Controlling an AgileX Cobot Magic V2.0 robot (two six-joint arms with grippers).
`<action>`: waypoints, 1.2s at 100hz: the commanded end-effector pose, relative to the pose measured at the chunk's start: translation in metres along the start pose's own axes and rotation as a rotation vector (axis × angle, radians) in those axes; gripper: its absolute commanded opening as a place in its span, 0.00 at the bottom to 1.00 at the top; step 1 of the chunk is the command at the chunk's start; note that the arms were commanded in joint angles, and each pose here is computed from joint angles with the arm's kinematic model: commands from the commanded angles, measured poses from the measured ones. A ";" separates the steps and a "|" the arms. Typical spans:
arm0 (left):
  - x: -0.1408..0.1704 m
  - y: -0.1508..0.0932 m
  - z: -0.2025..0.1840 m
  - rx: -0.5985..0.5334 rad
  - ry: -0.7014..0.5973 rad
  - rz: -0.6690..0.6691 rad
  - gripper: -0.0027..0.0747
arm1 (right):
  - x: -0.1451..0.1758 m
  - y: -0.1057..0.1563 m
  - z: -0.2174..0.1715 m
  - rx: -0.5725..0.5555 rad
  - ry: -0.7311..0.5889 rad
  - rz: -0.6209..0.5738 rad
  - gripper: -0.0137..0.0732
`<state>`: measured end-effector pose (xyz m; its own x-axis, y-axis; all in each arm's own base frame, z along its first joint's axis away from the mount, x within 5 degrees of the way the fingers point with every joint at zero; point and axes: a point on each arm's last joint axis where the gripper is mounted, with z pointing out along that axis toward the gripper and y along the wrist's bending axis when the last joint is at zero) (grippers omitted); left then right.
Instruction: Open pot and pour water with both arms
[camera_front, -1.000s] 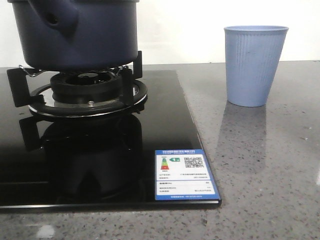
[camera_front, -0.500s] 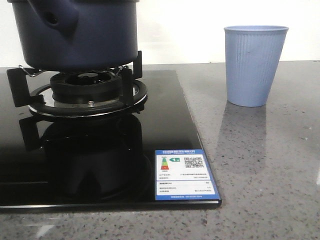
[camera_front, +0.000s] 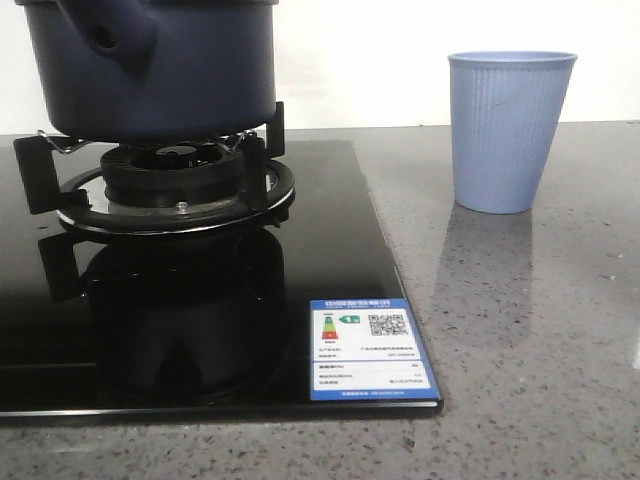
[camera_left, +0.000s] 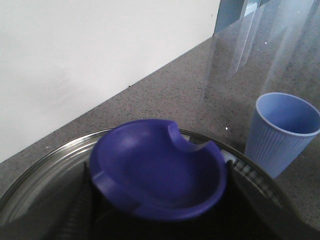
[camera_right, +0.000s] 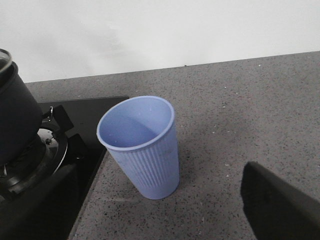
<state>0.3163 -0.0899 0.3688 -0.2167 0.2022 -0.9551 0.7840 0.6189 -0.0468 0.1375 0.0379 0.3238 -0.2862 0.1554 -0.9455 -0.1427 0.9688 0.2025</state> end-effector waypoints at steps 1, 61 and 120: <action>-0.026 -0.007 -0.017 0.024 -0.129 -0.040 0.57 | -0.012 0.005 -0.004 -0.043 -0.066 -0.014 0.82; -0.018 -0.006 -0.008 0.063 -0.105 -0.061 0.57 | -0.012 0.005 -0.004 -0.047 -0.069 -0.014 0.82; -0.007 -0.006 -0.001 0.073 -0.003 -0.009 0.59 | -0.012 0.005 -0.004 -0.048 -0.070 -0.014 0.82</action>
<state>0.3188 -0.0906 0.3537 -0.2574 0.2559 -0.9318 0.8200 0.5681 -0.0705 0.1375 0.0379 0.3238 -0.2862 0.1554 -0.9455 -0.1427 0.9688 0.2025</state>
